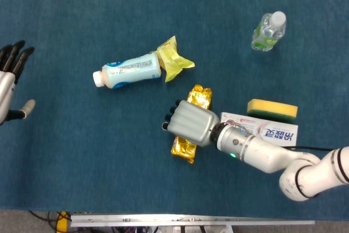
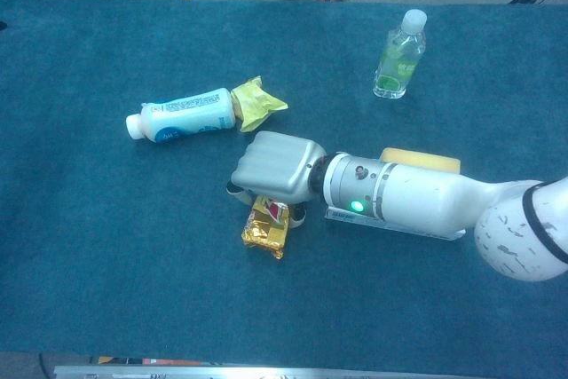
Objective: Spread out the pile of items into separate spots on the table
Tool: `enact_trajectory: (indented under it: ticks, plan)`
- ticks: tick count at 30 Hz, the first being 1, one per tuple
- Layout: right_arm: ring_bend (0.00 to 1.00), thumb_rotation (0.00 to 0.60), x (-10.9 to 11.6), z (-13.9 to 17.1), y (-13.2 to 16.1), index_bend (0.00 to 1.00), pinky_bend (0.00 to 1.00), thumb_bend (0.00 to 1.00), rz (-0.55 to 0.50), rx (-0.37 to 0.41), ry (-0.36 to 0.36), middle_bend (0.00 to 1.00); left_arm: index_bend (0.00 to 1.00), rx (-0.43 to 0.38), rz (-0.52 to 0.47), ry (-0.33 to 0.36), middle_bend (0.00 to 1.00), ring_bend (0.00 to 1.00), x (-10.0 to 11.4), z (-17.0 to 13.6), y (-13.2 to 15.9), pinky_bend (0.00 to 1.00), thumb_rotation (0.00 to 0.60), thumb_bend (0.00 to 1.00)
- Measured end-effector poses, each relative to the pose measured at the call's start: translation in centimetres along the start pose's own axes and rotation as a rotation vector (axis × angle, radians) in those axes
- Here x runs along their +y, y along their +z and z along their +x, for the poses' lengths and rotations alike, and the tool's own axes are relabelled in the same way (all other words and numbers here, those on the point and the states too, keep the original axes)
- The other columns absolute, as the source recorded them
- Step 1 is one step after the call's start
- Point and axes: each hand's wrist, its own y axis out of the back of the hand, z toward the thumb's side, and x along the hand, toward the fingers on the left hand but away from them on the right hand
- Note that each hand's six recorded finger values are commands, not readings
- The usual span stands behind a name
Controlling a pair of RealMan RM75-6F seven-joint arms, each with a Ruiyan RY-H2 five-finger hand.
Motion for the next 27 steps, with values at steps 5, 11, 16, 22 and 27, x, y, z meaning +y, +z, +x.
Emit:
enact_trajectory:
  ticks: [5, 11, 16, 22, 27]
  plan:
    - [0.48, 0.6, 0.2, -0.4, 0.1, 0.5, 0.39, 0.0, -0.009, -0.009, -0.009, 0.49, 0.0, 0.002, -0.005, -0.003, 0.0, 0.0, 0.1, -0.2, -0.2, 0.15, 0.6, 0.26]
    - [0.52, 0.6, 1.4, -0.9, 0.7, 0.54, 0.44, 0.0, -0.05, 0.001, -0.067, 0.52, 0.0, 0.003, -0.006, 0.002, 0.0, 0.0, 0.2, -0.2, -0.2, 0.15, 0.6, 0.26]
    - [0.52, 0.6, 2.6, -1.4, 1.8, 0.54, 0.44, 0.0, -0.1, 0.036, -0.121, 0.52, 0.0, 0.008, -0.003, 0.003, 0.0, 0.0, 0.3, -0.3, -0.3, 0.15, 0.6, 0.26]
    - [0.52, 0.6, 3.7, -2.3, 4.0, 0.54, 0.44, 0.0, -0.146, 0.087, -0.169, 0.52, 0.0, 0.017, -0.002, 0.009, 0.0, 0.0, 0.4, -0.5, -0.5, 0.15, 0.6, 0.26]
    - [0.46, 0.6, 4.5, -3.3, 5.0, 0.51, 0.44, 0.0, -0.17, 0.095, -0.196, 0.49, 0.0, 0.024, -0.002, 0.014, 0.0, 0.0, 0.5, -0.6, -0.7, 0.15, 0.6, 0.26]
